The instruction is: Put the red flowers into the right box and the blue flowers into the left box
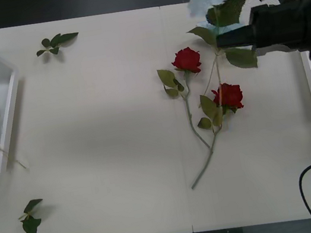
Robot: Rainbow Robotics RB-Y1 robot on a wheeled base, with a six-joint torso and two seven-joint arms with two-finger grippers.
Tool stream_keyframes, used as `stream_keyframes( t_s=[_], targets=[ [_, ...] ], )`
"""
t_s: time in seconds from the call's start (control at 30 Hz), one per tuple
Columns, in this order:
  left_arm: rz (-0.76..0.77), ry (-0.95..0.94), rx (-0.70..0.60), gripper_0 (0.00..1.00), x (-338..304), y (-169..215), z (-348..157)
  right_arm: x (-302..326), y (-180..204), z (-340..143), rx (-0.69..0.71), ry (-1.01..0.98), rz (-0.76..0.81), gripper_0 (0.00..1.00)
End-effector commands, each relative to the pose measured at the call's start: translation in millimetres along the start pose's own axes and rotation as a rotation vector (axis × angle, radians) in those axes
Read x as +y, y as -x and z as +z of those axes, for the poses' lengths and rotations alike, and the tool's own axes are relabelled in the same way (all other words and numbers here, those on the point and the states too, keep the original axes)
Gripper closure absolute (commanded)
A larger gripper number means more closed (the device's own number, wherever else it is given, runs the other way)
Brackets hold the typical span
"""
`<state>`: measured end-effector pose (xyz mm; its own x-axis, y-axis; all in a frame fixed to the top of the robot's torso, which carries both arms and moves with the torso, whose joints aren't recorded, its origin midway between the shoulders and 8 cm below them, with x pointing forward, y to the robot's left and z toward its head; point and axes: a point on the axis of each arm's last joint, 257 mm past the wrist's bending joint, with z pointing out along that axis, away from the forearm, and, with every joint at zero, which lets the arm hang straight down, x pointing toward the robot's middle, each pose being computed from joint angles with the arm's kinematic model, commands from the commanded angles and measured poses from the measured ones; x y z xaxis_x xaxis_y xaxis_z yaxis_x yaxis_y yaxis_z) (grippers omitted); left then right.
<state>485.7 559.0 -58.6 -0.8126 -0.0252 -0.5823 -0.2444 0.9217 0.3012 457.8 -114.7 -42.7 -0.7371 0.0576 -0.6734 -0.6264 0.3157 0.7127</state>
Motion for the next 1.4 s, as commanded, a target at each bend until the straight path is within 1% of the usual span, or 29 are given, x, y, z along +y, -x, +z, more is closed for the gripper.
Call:
stream_keyframes(
  t_s=[0.03, 0.13, 0.37, 0.5, 0.63, 0.7, 0.8, 1.0, 1.17, 1.3, 1.4],
  targets=[
    [0.024, -0.038, -0.07, 0.0, 2, 26, -26, 48, 28, 28, -0.041, 0.091, 0.009, 1.0],
    [0.021, -0.104, -0.089, 0.0, -15, 27, -37, 69, 40, 45, -0.06, 0.144, -0.004, 1.0],
    [0.039, -0.303, -0.186, 0.0, -113, 19, -71, 124, 59, 82, -0.118, 0.267, -0.053, 1.0],
    [0.018, -0.439, -0.259, 0.0, -175, -2, -98, 153, 67, 99, -0.149, 0.322, -0.07, 1.0],
    [-0.035, -0.625, -0.286, 0.0, -228, -24, -136, 169, 71, 108, -0.153, 0.35, -0.09, 1.0],
    [-0.051, -0.69, -0.284, 0.0, -244, -31, -152, 172, 71, 110, -0.15, 0.355, -0.096, 1.0],
    [-0.081, -0.841, -0.269, 0.0, -281, -46, -194, 177, 67, 113, -0.138, 0.361, -0.104, 1.0],
    [-0.123, -1.065, -0.27, 0.0, -324, -61, -260, 178, 64, 116, -0.128, 0.363, -0.106, 1.0],
    [-0.072, -1.19, -0.277, 0.0, -355, -75, -301, 178, 64, 116, -0.128, 0.363, -0.106, 1.0],
    [-0.047, -1.264, -0.278, 0.0, -375, -80, -323, 178, 64, 116, -0.128, 0.363, -0.106, 1.0],
    [-0.021, -1.285, -0.285, 0.0, -392, -81, -330, 178, 64, 116, -0.128, 0.363, -0.106, 1.0]
  ],
)
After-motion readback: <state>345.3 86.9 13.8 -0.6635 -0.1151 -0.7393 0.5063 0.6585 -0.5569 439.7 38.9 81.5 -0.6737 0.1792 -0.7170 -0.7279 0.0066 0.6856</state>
